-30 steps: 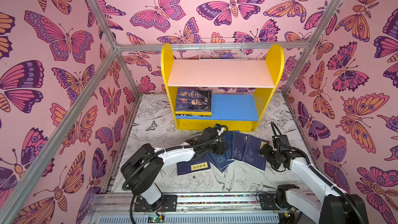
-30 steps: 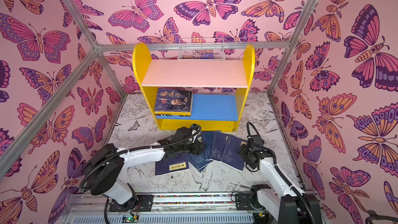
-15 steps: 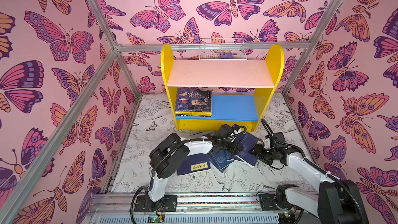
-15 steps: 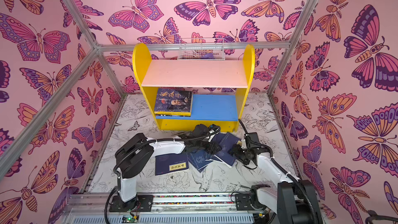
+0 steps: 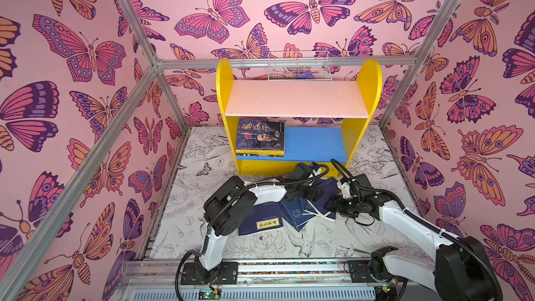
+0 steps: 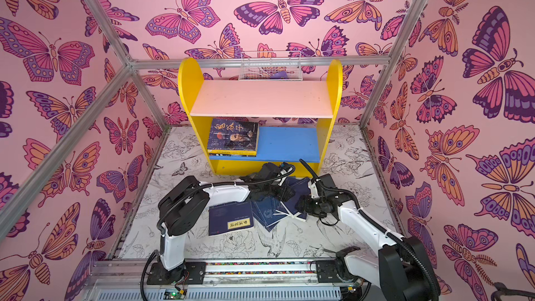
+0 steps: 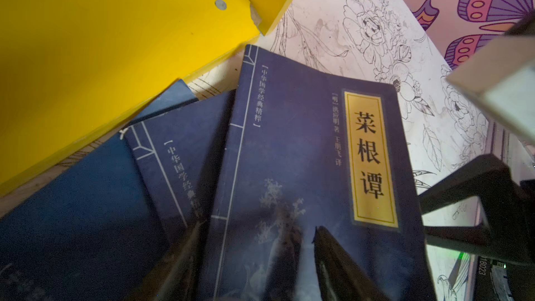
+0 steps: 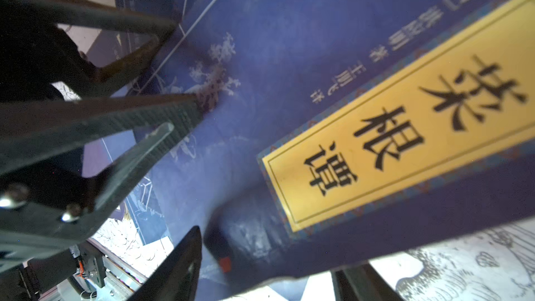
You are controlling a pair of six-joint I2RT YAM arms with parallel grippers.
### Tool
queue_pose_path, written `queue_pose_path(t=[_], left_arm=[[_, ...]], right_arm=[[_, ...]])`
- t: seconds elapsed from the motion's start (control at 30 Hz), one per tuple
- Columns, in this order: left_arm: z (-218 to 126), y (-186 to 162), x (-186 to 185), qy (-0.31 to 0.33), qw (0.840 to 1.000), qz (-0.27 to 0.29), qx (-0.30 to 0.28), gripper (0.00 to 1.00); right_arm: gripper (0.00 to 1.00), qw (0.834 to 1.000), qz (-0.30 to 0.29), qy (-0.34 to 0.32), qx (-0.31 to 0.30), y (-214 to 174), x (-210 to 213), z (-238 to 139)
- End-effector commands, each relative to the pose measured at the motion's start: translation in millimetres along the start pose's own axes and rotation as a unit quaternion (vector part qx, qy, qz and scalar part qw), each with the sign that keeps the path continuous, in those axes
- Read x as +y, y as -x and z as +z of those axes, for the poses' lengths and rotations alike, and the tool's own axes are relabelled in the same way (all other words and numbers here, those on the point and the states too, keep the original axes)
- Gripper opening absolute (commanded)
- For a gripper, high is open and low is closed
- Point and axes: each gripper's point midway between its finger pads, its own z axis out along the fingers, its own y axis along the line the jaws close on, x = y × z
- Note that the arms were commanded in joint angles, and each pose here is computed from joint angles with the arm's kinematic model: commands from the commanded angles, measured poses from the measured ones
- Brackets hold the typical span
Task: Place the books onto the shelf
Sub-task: 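Reach both grippers to the dark blue book with yellow label, then grasp and lift the dark blue book upright with both grippers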
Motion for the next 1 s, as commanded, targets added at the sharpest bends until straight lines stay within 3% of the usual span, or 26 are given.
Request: queue_pose_path(t=[0.0, 0.13, 0.33, 0.57, 0.73, 0.9, 0.97], left_arm=[[0, -58, 6, 0.003, 0.996, -0.021, 0.087, 0.61], [1, -66, 7, 0.0, 0.995, -0.026, 0.099, 0.59], [4, -71, 6, -0.002, 0.994, -0.021, 0.11, 0.57], [6, -78, 4, -0.012, 0.992, -0.02, 0.122, 0.54], [9, -81, -1, -0.026, 0.991, -0.02, 0.13, 0.54], [-2, -70, 2, -0.028, 0.993, -0.033, 0.108, 0.52], [-15, -57, 7, -0.035, 0.995, -0.054, 0.079, 0.55]], right_arm=[[0.69, 0.996, -0.016, 0.023, -0.083, 39, 23, -19], [0.7, 0.993, 0.031, 0.001, -0.115, 51, 11, -26], [0.7, 0.985, 0.108, 0.052, -0.126, 67, 4, -25], [0.61, 0.981, 0.098, 0.093, -0.139, 79, 20, -37], [0.45, 0.98, 0.091, 0.106, -0.144, 81, 24, -38], [0.06, 0.986, 0.08, 0.07, -0.132, 69, 12, -37], [0.0, 0.986, 0.068, 0.078, -0.129, 64, 14, -40]])
